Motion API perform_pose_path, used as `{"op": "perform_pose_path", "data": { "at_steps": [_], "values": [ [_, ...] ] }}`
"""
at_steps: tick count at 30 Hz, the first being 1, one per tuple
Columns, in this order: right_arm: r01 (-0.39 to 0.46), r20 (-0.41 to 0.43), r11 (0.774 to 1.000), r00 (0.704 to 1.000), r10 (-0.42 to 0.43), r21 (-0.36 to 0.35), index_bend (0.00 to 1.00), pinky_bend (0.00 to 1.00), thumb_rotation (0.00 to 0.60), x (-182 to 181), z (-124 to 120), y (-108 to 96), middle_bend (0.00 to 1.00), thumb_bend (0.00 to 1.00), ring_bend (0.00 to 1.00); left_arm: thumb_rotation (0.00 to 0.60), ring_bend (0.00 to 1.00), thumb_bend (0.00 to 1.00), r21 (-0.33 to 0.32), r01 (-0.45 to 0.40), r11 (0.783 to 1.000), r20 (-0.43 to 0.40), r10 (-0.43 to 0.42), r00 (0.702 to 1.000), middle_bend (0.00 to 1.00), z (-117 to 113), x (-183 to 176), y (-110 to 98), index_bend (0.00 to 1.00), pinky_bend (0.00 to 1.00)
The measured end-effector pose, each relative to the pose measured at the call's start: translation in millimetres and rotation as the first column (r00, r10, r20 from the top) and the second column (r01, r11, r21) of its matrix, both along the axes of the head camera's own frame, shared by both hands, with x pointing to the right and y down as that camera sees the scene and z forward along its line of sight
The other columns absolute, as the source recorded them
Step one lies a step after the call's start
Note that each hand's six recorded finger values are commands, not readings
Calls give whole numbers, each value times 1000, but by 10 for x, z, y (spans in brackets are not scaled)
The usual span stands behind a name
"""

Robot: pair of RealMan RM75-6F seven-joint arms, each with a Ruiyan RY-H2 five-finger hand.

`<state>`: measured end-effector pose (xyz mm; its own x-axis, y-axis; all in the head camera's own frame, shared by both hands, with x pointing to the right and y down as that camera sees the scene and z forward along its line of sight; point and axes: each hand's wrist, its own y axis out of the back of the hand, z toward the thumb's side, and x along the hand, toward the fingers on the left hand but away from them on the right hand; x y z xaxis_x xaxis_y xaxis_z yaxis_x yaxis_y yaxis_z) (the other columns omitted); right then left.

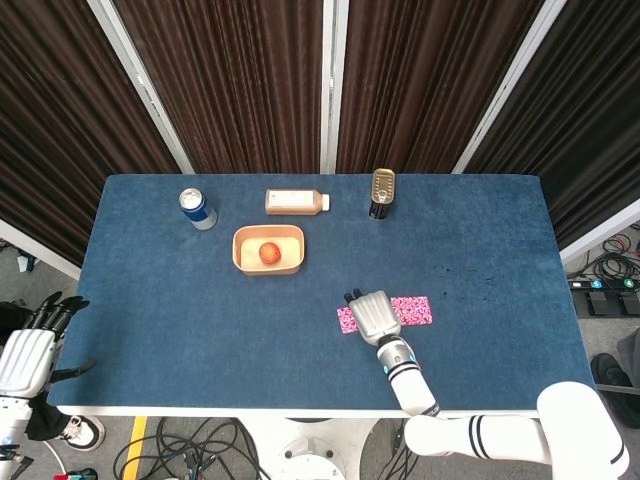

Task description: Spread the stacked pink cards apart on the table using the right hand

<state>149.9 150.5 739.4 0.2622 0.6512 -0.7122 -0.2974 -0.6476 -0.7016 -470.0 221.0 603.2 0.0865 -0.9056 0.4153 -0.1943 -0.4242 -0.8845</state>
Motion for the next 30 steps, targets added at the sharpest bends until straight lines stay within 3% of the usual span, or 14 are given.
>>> {"op": "perform_pose_path", "data": {
  "at_steps": [7, 14, 21, 30],
  "values": [
    [-20, -1, 999, 1000, 20, 26, 228, 828, 600, 143, -126, -108, 232, 124, 768, 600, 23, 6, 1, -2, 1000, 1, 2, 1000, 150, -4, 7, 2, 176, 185],
    [-52, -80, 998, 995, 55, 32, 226, 828, 600, 647, -178, -269, 241, 124, 768, 600, 23, 6, -10, -8, 1000, 3, 8, 1000, 150, 19, 24, 14, 176, 185],
    [-71, -114, 997, 991, 71, 2, 226, 828, 600, 946, -80, -240, 241, 124, 768, 600, 23, 6, -16, -17, 1000, 11, 18, 1000, 150, 38, 49, 21, 176, 185],
    [-87, -117, 996, 989, 86, -9, 226, 828, 600, 1056, -36, -164, 248, 124, 768, 600, 23, 6, -22, -19, 1000, 14, 20, 1000, 150, 42, 58, 25, 177, 185]
  ]
}}
